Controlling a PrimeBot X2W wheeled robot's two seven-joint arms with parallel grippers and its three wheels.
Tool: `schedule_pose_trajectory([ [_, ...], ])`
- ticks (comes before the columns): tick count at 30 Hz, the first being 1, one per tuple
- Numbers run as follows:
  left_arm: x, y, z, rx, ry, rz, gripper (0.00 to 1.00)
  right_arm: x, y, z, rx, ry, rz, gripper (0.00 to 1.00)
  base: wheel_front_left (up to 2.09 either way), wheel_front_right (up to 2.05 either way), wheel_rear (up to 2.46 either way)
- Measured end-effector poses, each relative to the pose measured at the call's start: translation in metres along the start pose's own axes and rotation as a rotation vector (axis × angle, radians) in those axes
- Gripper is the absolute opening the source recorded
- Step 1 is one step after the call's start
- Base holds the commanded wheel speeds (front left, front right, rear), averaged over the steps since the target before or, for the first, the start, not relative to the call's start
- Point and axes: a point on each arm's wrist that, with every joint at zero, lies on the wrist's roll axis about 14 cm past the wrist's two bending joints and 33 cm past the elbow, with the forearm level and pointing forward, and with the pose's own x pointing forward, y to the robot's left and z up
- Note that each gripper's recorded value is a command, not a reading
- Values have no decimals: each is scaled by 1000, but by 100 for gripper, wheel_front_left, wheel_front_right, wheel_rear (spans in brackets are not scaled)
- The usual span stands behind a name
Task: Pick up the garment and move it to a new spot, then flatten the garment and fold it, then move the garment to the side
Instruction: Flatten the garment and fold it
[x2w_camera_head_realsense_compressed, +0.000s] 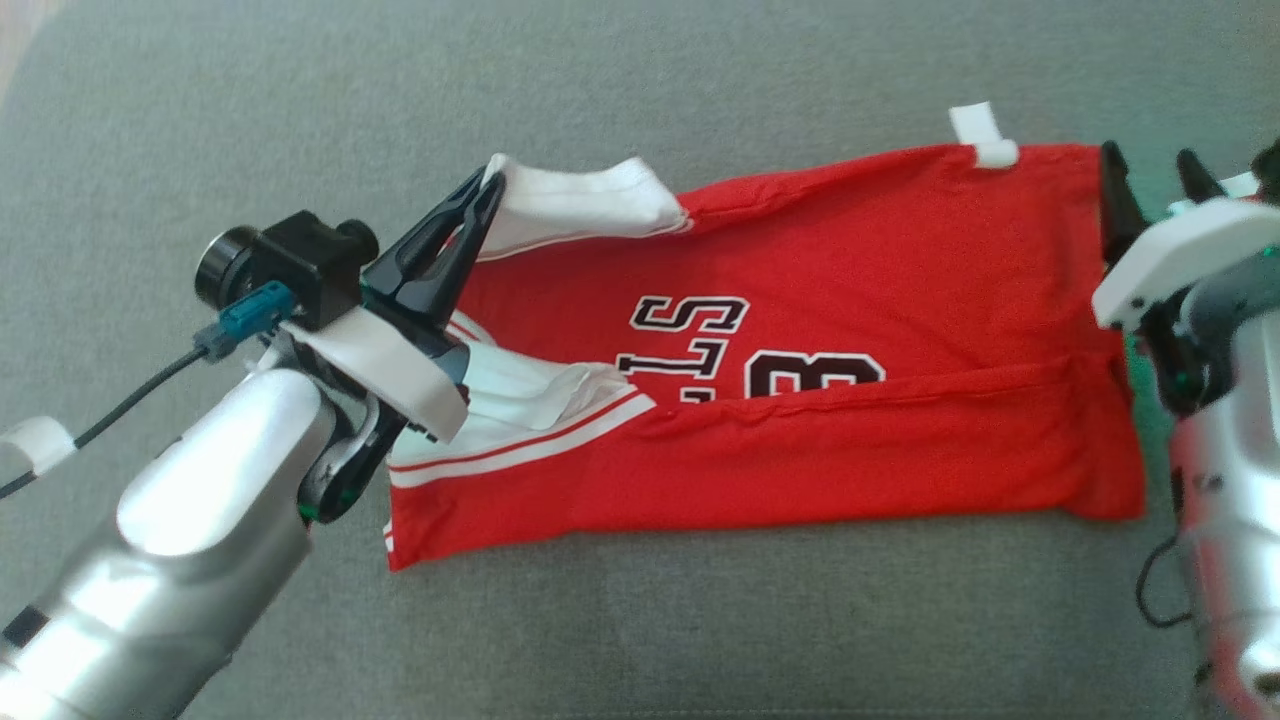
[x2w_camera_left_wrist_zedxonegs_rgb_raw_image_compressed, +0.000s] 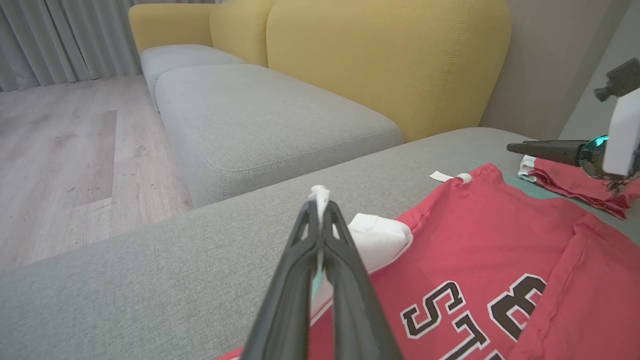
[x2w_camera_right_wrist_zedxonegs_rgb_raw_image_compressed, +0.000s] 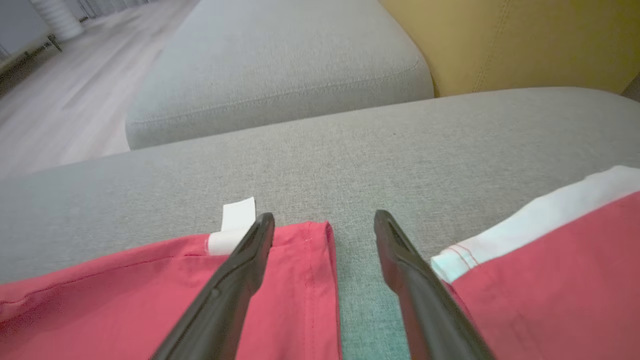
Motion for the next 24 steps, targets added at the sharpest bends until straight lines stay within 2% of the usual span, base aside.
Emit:
schedule_pose_trajectory([
  [2,0,0,0,-6,-2,0,0,16,-3,-9,-34,65,-9,100,0,0,0],
  [4,1,1,-1,-20,0,1,0,24,-4,-19,-117,119,-7,100,0,0,0],
  [11,5,8,-17,-35,35,7,0,44,-10,-42,-221,248,-15,100,0,0,0],
  [16,10,10,-25,-47,53,3,0,60,-6,-40,-230,276,-7,100,0,0,0],
  [17,11,10,-27,-48,57,3,0,62,-5,-40,-234,282,-5,42,0,0,0],
  [18,12,10,-27,-47,60,1,0,62,-5,-41,-239,289,-3,0,0,0,0],
  [24,21,15,-15,-21,39,3,0,57,-5,-34,-258,268,6,0,0,0,0],
])
